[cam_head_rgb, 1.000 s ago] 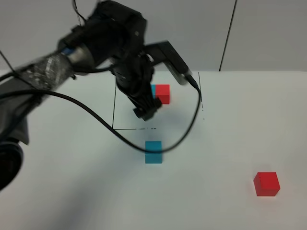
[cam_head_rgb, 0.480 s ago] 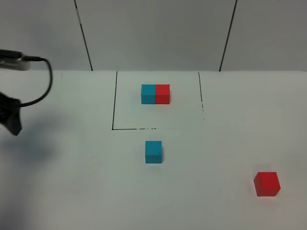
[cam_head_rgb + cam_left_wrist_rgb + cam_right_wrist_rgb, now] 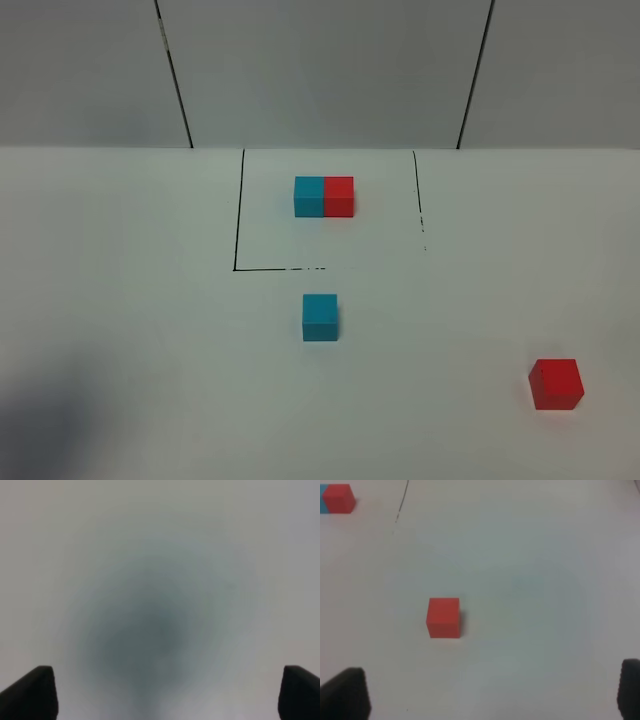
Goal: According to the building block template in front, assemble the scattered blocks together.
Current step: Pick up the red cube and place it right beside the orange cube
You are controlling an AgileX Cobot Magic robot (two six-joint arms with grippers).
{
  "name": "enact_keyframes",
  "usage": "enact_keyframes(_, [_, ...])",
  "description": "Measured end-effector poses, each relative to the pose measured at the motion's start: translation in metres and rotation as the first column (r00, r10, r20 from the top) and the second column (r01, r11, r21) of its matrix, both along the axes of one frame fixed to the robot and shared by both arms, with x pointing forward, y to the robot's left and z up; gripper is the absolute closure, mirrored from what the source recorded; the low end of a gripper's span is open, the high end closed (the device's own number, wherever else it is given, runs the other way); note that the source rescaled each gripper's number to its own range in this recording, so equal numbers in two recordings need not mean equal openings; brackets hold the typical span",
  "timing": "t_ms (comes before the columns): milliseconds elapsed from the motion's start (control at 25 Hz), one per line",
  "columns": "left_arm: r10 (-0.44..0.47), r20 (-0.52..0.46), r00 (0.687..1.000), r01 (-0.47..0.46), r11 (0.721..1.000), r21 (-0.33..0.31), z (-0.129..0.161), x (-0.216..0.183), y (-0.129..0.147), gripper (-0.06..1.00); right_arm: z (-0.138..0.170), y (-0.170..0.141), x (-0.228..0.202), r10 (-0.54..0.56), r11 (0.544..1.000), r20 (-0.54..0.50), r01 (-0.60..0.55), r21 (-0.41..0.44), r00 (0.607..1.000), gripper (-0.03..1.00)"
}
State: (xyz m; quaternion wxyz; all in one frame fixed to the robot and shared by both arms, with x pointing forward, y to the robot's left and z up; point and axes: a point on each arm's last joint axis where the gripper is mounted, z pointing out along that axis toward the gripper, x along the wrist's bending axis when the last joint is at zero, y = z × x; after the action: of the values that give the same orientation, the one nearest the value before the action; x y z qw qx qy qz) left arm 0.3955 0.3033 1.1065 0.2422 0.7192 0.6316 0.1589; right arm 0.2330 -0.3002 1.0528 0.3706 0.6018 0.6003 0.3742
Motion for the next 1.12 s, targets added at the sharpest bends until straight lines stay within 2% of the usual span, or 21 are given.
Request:
enact_keyframes(200, [-0.016,0.177,0.984,0.014,1.000,0.011,-0.004,-0.068,-0.012,0.11,0.000,0.000,0.000,0.000,1.000,0.000,0.000,0.000,1.000,-0.03])
enact_keyframes(320, [-0.026,0.306,0.952,0.025,1.000,0.008,-0.007,-0.103,-0.018,0.11,0.000,0.000,0.000,0.000,1.000,0.000,0.000,0.000,1.000,-0.03])
enact_keyframes(400, [-0.049,0.350,0.935,0.047,0.999,0.015,-0.010,-0.117,-0.021,0.12,0.000,0.000,0.000,0.000,1.000,0.000,0.000,0.000,1.000,-0.03])
enact_keyframes(560, [-0.100,0.322,0.942,0.102,0.995,0.012,-0.027,-0.132,-0.024,0.13,0.000,0.000,0.000,0.000,1.000,0.000,0.000,0.000,1.000,-0.03])
enact_keyframes(680, [-0.108,0.309,0.945,0.108,0.994,0.016,-0.037,-0.140,-0.024,0.14,0.000,0.000,0.000,0.000,1.000,0.000,0.000,0.000,1.000,-0.03])
enact_keyframes(1120, [-0.046,0.367,0.929,0.023,0.998,0.067,-0.052,-0.162,-0.016,0.21,0.000,0.000,0.000,0.000,1.000,0.000,0.000,0.000,1.000,-0.03])
